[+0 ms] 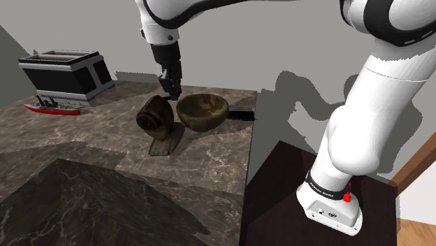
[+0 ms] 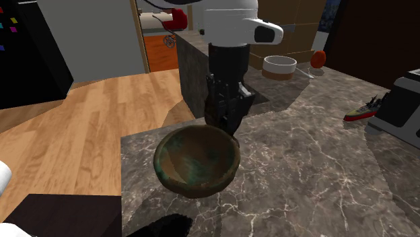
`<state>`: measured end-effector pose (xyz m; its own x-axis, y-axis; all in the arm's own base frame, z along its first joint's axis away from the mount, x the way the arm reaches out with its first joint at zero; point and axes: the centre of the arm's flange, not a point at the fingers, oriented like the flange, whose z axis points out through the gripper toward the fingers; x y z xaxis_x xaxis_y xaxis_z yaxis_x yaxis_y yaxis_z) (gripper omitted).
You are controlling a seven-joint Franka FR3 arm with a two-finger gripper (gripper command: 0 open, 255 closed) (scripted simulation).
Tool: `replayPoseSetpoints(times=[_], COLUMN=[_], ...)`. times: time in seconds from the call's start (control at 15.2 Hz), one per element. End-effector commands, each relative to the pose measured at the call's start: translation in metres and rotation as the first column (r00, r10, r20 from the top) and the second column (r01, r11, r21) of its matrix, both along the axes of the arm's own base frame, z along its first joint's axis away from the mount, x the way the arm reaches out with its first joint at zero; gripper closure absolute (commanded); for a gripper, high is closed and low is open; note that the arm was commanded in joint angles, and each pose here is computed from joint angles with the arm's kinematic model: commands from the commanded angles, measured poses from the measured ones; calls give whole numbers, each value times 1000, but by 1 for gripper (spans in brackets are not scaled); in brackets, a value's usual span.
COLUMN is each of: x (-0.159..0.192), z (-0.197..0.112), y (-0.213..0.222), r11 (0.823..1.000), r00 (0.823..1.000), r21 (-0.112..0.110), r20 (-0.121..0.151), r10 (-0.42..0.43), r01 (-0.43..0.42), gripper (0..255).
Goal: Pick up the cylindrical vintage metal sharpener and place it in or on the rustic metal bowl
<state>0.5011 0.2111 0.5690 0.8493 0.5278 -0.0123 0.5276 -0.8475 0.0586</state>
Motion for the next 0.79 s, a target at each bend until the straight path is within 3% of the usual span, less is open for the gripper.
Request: replayPoseSetpoints(times=[0.0, 0.73], x=[0, 0], z=[12, 70], y=[-1, -1], r11=[1000, 1000], r00=[1000, 1000], r21=[0, 0], r20=[1, 1], r10=[0, 0], r01=[0, 0], gripper=[255, 255])
